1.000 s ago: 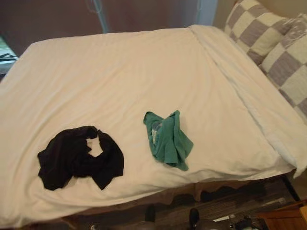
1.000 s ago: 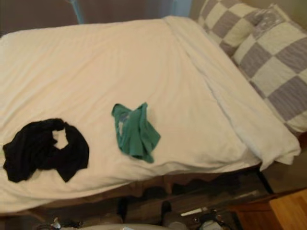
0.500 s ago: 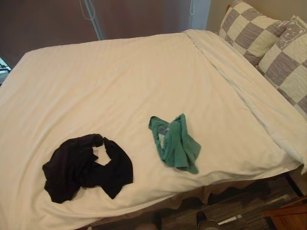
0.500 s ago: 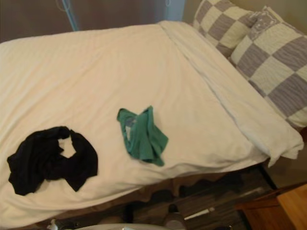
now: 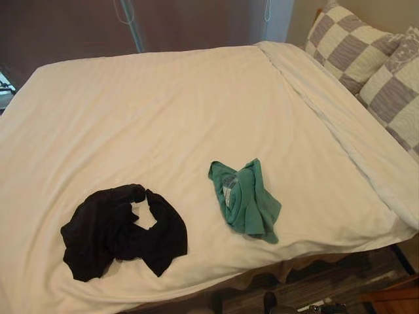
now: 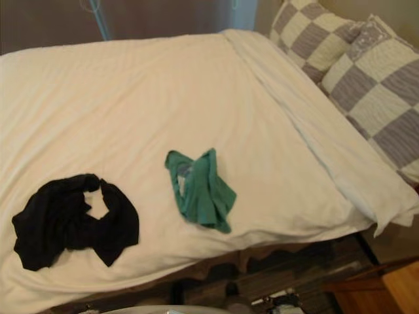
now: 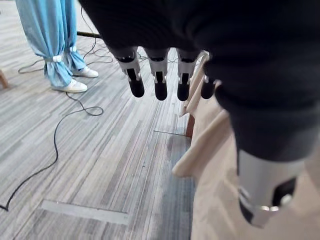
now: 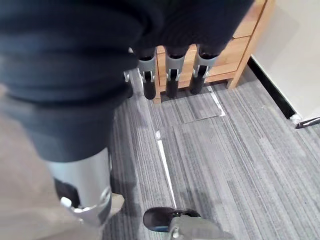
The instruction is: Tidy up the quilt and then pick up the clothes from the bed and put them into the laundry hamper.
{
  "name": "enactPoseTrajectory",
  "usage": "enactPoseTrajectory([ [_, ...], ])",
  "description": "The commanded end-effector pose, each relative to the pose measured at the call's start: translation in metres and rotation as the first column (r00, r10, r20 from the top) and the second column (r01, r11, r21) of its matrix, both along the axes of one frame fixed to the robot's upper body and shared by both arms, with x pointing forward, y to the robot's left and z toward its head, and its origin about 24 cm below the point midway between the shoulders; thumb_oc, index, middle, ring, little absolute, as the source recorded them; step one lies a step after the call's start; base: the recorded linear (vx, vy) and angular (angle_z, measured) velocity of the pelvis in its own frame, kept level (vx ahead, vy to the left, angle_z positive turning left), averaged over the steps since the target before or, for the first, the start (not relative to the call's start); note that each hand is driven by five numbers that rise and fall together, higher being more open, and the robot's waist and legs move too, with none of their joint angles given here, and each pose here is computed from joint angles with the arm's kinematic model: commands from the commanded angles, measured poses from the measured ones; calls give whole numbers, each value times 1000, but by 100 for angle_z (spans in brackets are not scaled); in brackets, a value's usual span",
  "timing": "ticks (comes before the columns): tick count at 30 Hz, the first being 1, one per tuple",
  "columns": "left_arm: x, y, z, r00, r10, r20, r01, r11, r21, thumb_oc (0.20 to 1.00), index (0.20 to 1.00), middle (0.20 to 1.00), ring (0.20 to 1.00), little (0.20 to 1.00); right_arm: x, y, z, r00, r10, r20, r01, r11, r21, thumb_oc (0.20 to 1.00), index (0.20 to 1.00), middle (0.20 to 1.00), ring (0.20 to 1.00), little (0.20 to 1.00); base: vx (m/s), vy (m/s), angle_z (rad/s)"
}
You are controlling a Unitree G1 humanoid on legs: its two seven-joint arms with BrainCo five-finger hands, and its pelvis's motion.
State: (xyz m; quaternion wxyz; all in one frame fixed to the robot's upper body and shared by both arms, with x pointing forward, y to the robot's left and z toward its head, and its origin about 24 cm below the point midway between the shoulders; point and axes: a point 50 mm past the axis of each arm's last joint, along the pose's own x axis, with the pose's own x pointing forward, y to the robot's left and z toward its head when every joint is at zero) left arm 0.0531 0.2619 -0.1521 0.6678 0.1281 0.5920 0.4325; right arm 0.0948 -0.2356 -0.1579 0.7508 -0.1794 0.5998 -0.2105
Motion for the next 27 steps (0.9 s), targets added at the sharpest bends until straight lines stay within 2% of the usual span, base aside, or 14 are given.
enactPoseTrajectory([
  [1,16,7,5,998,-31,60,26,996,82,1000,1000,1000,1000,1000,13,-15,7,993,-93,73,95,995,-17,1000,1000,1000,1000,1000,-36,-66,3],
  [4,25,4,7,994,16,107,-27,994,102,1000,1000,1000,1000,1000,14,-15,8,972,-196,133,197,980,5,1000,1000,1000,1000,1000,26,-42,9],
  [6,39,8,14,970,102,222,-137,979,151,1000,1000,1000,1000,1000,22,-19,13,925,-310,219,310,950,38,1000,1000,1000,1000,1000,34,-25,8],
  [10,65,20,34,923,93,373,-195,949,246,1000,1000,1000,1000,1000,36,-34,27,838,-415,354,425,904,54,1000,1000,1000,1000,1000,-7,-67,-4],
  [11,80,27,49,890,34,455,-179,943,280,1000,1000,1000,1000,1000,44,-45,39,781,-454,428,485,873,41,1000,1000,1000,1000,1000,-54,-96,-2],
  [15,97,41,80,805,-53,591,-146,948,283,1000,1000,1000,1000,1000,50,-79,76,696,-436,570,572,817,-75,1000,1000,1000,1000,1000,-75,-50,4],
  [19,93,55,117,699,-104,707,-156,943,294,1000,1000,1000,1000,1000,34,-115,114,618,-387,685,658,731,-181,1000,1000,1000,1000,1000,-66,-22,8],
  [23,93,57,144,621,-166,766,-102,952,289,1000,1000,1000,1000,1000,26,-141,152,561,-315,766,725,634,-270,1000,1000,1000,1000,1000,-36,-13,14],
  [24,93,55,149,602,-160,782,-86,961,263,1000,1000,1000,1000,1000,26,-148,164,524,-302,796,751,605,-265,1000,1000,1000,1000,1000,-37,-16,2],
  [25,93,55,149,601,-158,784,-87,962,260,1000,1000,1000,1000,1000,26,-148,165,524,-304,796,751,606,-263,1000,1000,1000,1000,1000,-51,-20,1],
  [26,90,51,151,582,-101,807,-114,972,204,1000,1000,1000,1000,1000,29,-154,180,472,-290,833,777,583,-237,1000,1000,1000,1000,1000,-51,-16,2],
  [27,83,45,141,565,80,821,-203,978,44,1000,1000,1000,1000,1000,31,-157,193,443,-257,859,790,565,-238,1000,1000,1000,1000,1000,-59,-14,2],
])
